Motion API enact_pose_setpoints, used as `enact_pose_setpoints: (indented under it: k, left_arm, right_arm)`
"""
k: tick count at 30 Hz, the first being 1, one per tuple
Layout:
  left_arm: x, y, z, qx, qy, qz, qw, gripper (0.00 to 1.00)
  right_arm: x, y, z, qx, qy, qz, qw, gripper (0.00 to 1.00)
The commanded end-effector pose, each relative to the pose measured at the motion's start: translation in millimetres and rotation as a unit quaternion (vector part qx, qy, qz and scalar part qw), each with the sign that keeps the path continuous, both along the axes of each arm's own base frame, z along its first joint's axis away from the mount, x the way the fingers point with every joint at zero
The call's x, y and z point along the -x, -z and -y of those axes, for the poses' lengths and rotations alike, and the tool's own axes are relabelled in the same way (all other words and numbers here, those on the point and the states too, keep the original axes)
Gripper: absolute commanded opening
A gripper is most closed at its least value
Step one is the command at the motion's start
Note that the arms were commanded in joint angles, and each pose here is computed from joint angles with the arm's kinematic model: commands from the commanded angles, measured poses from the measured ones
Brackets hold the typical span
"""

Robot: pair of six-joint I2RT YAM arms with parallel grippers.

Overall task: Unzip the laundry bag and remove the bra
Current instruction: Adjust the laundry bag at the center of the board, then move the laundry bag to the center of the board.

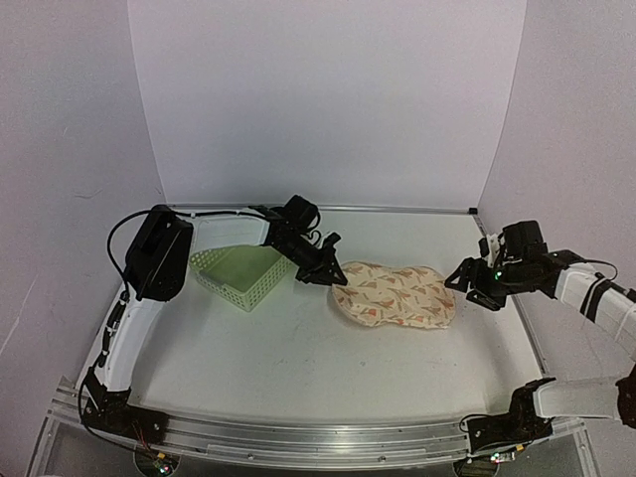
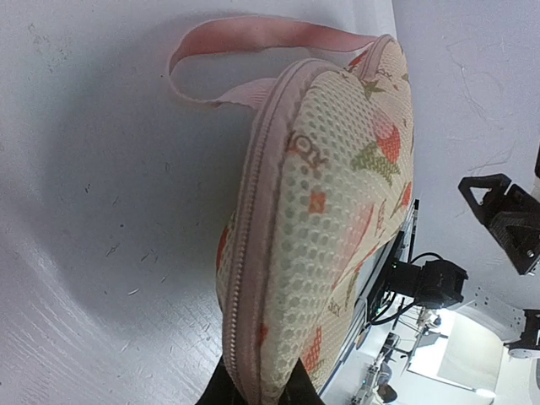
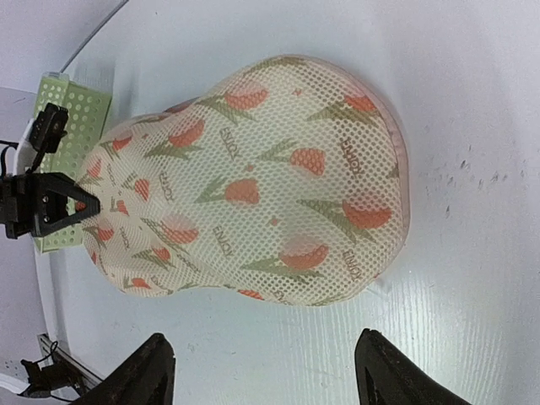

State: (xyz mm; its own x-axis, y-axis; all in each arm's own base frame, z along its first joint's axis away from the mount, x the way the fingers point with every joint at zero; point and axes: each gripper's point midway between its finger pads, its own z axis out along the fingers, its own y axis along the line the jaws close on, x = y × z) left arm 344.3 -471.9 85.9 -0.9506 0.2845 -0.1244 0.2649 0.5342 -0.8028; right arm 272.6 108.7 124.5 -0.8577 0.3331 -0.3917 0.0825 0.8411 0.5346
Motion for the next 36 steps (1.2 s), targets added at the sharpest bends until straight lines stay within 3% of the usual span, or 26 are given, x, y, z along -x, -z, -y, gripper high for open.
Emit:
enact_pose_setpoints:
  k: [1, 10, 24, 36]
  left_arm:
    - [-2.9, -28.1, 5.4, 0.028, 0.026, 0.033, 0.999, 0.0]
    - [3.7, -23.2, -5.9, -0.005, 0.044, 0.048, 0.998, 0.0]
    - [41.8, -19.8, -26.0, -0.048, 0.121, 0.071, 0.989, 0.0]
    - [40.3, -27.5, -29.1, -0.054, 0.131, 0.096, 0.985, 0.0]
  right_arm:
    - [-11.0, -22.7, 9.8, 0.047, -0.004, 0.031, 0.998, 0.77]
    - [-49.9, -21.7, 3.9, 0.088, -0.053, 0.051, 0.993, 0.86]
    - [-87.6, 3.1, -71.1, 0.03, -0.239, 0.062, 0.969, 0.97]
    - [-45.8, 50.3, -97.8, -0.057, -0.317, -0.019, 0.947, 0.97]
